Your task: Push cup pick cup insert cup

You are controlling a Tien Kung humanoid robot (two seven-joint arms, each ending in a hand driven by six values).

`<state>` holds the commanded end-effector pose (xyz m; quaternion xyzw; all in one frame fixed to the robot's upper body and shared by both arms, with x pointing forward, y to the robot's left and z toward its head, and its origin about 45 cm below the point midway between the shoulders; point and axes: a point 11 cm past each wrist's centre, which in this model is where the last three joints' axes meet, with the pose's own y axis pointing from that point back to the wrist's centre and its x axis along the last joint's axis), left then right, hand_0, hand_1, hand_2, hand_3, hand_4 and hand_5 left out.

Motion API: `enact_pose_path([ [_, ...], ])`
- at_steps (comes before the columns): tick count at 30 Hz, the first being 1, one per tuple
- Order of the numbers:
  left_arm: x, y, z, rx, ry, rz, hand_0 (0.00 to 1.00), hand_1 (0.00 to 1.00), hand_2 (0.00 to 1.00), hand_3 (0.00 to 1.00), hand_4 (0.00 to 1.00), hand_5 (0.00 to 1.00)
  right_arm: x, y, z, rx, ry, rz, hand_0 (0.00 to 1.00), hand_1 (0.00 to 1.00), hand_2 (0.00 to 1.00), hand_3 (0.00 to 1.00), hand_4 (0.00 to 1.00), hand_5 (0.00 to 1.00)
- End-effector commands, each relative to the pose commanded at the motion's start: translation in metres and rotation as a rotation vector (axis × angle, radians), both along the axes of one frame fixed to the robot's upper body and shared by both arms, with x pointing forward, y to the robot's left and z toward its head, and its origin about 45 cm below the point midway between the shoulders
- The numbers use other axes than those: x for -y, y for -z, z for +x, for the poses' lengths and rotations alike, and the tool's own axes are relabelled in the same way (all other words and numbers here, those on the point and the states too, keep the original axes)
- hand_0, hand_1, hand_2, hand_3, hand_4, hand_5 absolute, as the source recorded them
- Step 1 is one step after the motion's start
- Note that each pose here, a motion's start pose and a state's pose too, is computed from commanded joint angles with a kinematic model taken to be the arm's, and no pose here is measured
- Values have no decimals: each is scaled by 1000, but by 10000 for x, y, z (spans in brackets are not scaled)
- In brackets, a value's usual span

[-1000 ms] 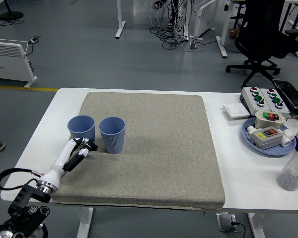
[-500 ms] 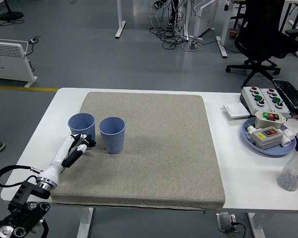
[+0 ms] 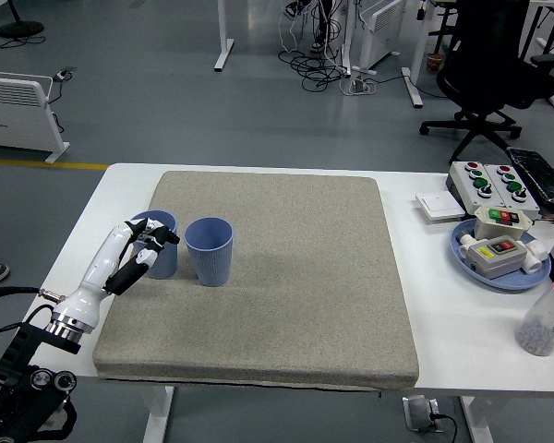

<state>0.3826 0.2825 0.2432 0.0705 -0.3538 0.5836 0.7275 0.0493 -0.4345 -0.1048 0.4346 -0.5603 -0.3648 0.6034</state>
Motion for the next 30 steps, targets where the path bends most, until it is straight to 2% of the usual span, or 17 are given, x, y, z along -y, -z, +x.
enact_pose_path([
  [1,38,-104,14,8,11,35,457,608,601,595,936,998,1,1,-8,-2,0,0,738,679,733,616,210,411],
  [2,77,-188,24,20,21,78,457,608,601,595,936,998,2,1,-15,-4,0,-1,738,679,733,616,210,411],
  [4,155,-319,59,2,46,170,457,608,601,595,936,998,4,3,-32,-8,-1,-1,738,679,733,616,210,411],
  [6,198,-368,83,-9,49,265,457,608,601,595,936,998,4,4,-46,-11,0,-1,738,679,733,616,210,411],
  [7,214,-394,96,-9,47,308,783,807,830,827,978,914,5,5,-53,-12,1,-1,738,679,733,615,210,411],
  [9,243,-451,140,3,37,405,783,807,830,827,978,914,5,7,-73,-16,3,-1,738,679,733,615,210,411],
  [12,263,-468,249,-25,17,536,783,807,830,827,978,914,4,11,-97,-22,3,0,738,679,733,615,210,411],
  [13,264,-466,259,-28,14,553,876,902,957,970,998,851,3,11,-99,-23,3,0,738,679,732,615,210,410],
  [15,292,-427,334,-66,12,639,876,902,957,970,998,851,2,13,-119,-27,4,0,738,679,732,615,210,410],
  [18,335,-400,427,-80,9,752,876,902,957,970,998,851,2,14,-126,-29,3,0,738,679,732,615,210,410],
  [19,347,-407,452,-75,5,786,979,959,998,998,998,756,2,14,-125,-29,3,0,739,678,731,614,210,409],
  [20,357,-405,488,-79,3,823,979,959,998,998,998,756,2,14,-122,-30,1,0,739,678,731,614,210,409],
  [22,374,-404,544,-94,2,869,979,959,998,998,998,756,2,13,-121,-29,2,0,739,678,731,614,210,409],
  [24,378,-404,559,-100,3,879,979,959,998,998,998,756,2,13,-121,-29,2,0,739,678,731,614,210,409],
  [25,390,-376,596,-130,6,895,977,969,998,998,998,662,0,14,-120,-29,3,1,738,679,731,614,210,411],
  [30,413,-269,717,-240,5,927,977,969,998,998,998,662,-5,15,-115,-29,2,2,738,679,731,614,210,411],
])
